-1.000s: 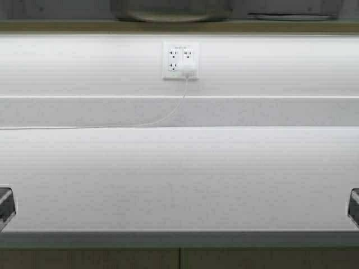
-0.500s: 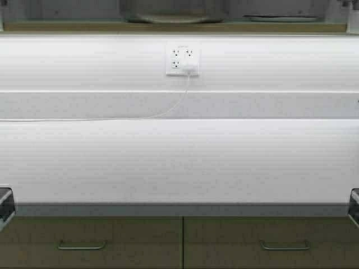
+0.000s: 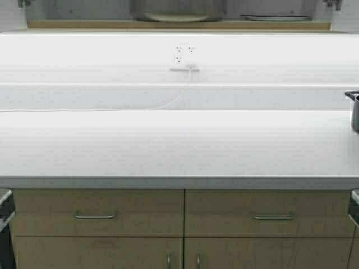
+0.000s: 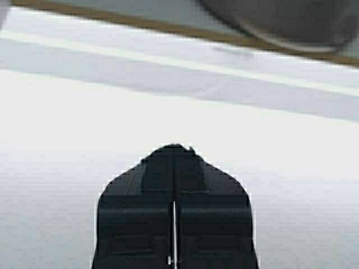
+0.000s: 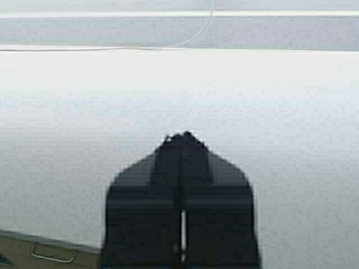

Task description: Open the cabinet, put the pot inside, then close it

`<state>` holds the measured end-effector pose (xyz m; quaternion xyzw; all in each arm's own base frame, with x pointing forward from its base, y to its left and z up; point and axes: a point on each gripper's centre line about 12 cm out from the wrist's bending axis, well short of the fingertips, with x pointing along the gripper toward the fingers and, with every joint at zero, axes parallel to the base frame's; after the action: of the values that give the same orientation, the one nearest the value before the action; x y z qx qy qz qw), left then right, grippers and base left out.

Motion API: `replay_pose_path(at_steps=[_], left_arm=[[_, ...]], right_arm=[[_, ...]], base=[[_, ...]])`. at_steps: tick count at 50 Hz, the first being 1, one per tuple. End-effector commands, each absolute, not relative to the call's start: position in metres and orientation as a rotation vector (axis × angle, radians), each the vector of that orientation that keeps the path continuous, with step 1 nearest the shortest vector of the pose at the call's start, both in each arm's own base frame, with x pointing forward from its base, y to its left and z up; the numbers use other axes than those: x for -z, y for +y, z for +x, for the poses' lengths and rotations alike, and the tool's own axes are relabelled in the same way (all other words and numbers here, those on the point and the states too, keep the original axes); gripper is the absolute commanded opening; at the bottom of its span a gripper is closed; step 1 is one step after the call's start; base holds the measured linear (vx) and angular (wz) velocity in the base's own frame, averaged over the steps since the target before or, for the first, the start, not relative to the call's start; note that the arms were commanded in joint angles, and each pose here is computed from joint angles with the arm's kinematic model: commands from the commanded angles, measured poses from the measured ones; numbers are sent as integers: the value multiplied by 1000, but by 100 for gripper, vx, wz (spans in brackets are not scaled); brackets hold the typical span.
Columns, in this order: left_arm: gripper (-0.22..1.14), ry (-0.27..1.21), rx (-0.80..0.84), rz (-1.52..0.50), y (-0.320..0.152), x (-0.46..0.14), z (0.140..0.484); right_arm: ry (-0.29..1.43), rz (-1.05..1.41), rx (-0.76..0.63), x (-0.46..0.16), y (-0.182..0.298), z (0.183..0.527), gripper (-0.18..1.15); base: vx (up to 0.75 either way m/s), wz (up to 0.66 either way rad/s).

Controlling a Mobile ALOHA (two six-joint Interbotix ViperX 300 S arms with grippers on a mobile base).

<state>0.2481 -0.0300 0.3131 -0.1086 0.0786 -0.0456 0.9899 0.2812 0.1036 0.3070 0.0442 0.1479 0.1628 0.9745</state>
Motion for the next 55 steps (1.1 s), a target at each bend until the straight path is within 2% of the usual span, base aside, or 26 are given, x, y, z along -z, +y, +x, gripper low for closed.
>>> replay_pose_path(at_steps=[1,12,27,39,55], left_arm=[[4,127,-26,-222,5,-336,242],[4,154,-139,-162,39,-364,228],[4,105,-238,-88,69,-406,246],[4,90,-258,-92,92,-437,299],[4,117,-244,-96,118,-443,398]], right_arm=[[244,74,-245,-333,78,285,8],[219,53,-63,-364,27,286,8],[105,43,160,-405,-36,272,8],[36,35,360,-448,-101,292,7],[36,11,389,-474,-130,353,7]], base=[[-25,-8],[-26,-7],[-20,2],[-15,1],[-9,7]])
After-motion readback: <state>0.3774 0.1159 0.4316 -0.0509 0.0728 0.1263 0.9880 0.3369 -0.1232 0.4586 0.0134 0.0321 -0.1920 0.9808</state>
